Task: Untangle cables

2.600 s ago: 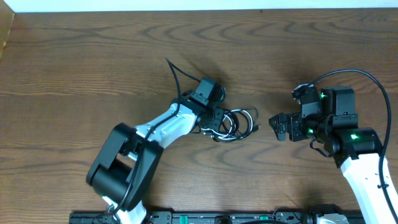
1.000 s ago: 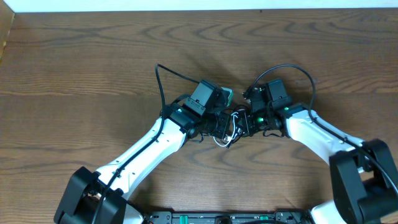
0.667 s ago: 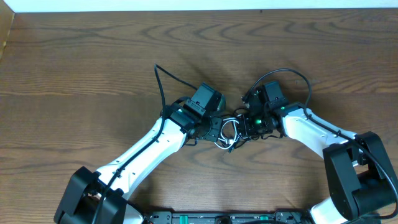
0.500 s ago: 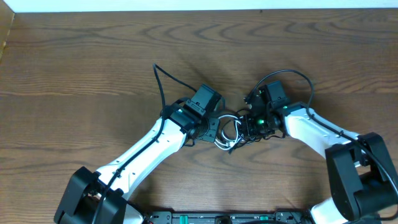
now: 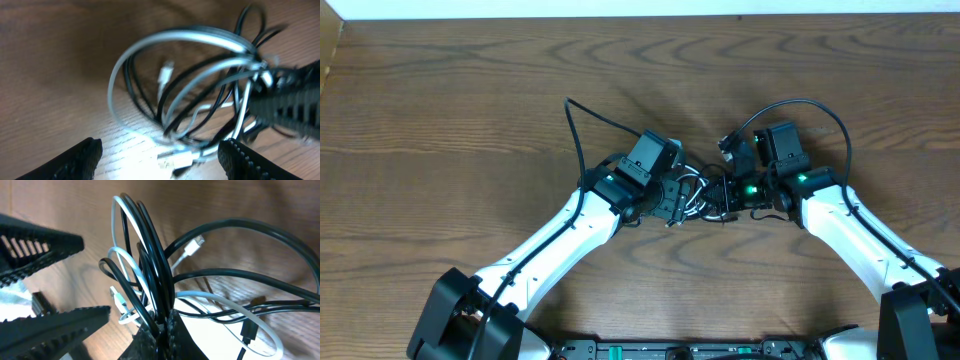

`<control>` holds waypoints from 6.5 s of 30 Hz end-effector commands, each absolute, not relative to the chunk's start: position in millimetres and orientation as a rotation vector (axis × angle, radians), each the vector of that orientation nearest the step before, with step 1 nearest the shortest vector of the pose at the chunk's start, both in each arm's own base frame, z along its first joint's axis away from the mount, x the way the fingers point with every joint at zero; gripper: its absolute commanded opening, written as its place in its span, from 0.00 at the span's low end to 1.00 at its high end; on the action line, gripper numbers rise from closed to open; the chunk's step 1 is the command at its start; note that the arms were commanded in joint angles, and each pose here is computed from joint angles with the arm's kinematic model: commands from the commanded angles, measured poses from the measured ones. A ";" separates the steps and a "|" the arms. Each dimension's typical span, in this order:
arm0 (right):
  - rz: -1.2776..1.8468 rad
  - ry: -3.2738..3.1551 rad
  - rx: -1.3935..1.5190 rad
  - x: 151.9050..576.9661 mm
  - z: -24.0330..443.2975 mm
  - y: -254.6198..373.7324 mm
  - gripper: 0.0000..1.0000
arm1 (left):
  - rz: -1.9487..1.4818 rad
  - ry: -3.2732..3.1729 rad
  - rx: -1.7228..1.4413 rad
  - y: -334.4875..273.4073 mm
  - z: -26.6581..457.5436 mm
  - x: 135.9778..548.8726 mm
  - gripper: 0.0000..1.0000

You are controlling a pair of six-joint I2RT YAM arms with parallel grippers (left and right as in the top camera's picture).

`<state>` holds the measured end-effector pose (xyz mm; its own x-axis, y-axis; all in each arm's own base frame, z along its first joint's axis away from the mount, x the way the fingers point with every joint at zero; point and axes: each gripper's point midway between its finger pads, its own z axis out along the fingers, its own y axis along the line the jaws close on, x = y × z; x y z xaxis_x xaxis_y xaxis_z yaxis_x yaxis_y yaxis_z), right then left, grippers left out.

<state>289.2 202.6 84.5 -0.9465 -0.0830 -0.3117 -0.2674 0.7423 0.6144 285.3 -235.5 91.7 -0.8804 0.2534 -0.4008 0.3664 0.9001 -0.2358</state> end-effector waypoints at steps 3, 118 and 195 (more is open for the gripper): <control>1.175 2.626 -0.340 280.8 103.9 217.8 0.01 | -0.469 2.668 0.469 -241.9 95.0 290.2 0.79; 1.206 2.566 -0.518 271.6 107.1 221.8 0.01 | -0.776 2.808 0.402 -251.1 52.0 295.0 0.55; 0.529 2.584 -0.655 341.1 16.4 163.6 0.10 | -0.703 2.964 0.745 -231.6 5.2 253.9 0.44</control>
